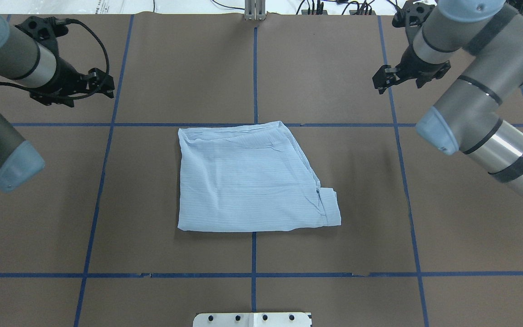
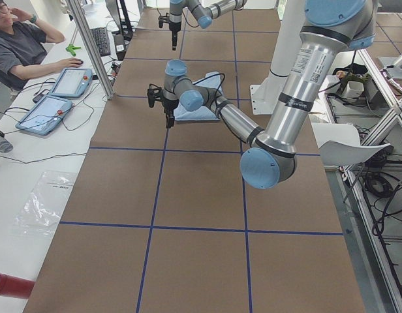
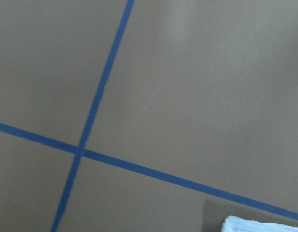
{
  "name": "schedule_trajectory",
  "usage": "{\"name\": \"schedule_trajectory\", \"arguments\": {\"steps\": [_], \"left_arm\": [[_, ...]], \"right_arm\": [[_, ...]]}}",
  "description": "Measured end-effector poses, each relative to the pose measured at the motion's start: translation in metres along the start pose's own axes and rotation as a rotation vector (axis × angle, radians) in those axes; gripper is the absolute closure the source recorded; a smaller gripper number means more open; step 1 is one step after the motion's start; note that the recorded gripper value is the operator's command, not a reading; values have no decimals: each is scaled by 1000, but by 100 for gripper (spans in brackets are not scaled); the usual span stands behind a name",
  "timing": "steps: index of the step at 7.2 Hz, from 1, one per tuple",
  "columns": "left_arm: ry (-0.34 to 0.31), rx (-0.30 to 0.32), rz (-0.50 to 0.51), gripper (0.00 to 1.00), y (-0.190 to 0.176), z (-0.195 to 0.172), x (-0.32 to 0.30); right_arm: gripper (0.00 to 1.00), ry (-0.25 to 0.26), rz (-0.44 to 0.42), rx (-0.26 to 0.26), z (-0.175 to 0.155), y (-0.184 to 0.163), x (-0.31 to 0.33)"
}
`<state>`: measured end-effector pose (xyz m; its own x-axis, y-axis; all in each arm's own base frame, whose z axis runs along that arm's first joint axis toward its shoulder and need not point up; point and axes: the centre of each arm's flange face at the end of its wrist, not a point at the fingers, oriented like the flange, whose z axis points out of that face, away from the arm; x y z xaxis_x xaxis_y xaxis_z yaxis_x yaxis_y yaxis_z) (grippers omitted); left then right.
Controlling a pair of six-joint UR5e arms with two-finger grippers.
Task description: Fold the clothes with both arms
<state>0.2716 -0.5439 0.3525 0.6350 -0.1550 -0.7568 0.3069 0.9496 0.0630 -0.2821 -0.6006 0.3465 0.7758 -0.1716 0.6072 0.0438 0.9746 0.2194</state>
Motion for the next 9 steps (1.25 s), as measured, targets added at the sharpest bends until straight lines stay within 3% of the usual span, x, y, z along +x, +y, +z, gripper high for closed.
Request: {"name": "schedule_trajectory", "arguments": {"steps": [2,4,7,9], "left_arm": [[-51,-2,151,0,-15,-16,-83],[-84,-13,266,0,-40,-52,-200],[-26,25,208,0,-63,-99,-303],[-59,25,177,0,-56,-72,-356]], "right_arm": [[0,-21,-83,-65,-30,4,98],[0,-67,-58,-92,-37,24,174],[0,-60,-15,-112,-30,43,207],[0,-52,18,-131,-23,60,225]]}}
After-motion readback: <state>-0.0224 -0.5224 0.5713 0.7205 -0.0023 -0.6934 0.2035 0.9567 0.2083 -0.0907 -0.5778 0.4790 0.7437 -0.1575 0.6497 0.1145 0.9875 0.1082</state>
